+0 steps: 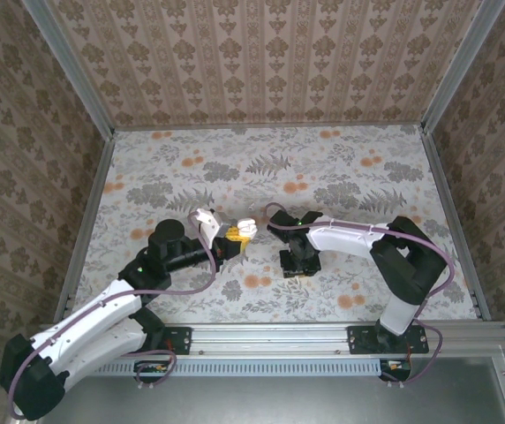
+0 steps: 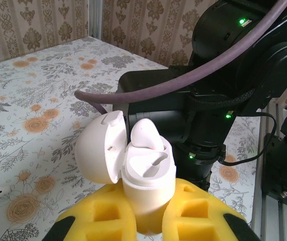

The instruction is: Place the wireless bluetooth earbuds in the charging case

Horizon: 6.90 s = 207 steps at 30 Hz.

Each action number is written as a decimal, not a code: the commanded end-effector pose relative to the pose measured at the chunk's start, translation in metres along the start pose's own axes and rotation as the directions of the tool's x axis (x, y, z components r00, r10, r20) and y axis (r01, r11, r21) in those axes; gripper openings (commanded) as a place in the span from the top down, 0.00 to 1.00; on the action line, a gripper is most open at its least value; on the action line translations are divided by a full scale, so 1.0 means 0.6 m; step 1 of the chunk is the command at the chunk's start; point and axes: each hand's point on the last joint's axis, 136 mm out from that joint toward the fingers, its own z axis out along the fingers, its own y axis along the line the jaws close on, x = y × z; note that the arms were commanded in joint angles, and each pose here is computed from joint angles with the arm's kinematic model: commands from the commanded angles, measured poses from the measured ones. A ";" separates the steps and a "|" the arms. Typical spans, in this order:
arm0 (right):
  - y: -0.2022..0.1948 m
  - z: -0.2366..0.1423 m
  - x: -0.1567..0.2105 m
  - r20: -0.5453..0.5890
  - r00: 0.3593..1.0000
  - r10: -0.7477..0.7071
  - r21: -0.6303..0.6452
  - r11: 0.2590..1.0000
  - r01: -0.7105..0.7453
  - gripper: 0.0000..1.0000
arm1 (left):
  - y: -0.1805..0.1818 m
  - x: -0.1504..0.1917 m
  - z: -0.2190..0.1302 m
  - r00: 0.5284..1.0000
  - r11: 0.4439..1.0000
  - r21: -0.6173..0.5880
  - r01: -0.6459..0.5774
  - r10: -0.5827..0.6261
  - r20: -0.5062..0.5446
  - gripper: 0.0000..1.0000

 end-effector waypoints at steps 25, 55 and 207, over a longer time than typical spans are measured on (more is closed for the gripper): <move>0.010 -0.159 -0.052 0.297 0.955 -0.020 -0.048 0.998 0.036 0.89 | 0.003 -0.019 0.010 0.999 1.000 0.000 -0.019 0.019 0.030 1.00; 0.165 -0.560 -0.049 0.871 0.484 0.089 -0.379 0.748 0.544 0.92 | -0.004 -0.112 0.046 0.982 0.995 0.042 -0.092 0.084 0.167 1.00; 0.187 -0.501 -0.017 0.646 0.763 0.033 -0.604 0.634 0.484 0.82 | -0.016 -0.132 0.015 0.974 0.999 0.035 -0.019 0.011 0.228 1.00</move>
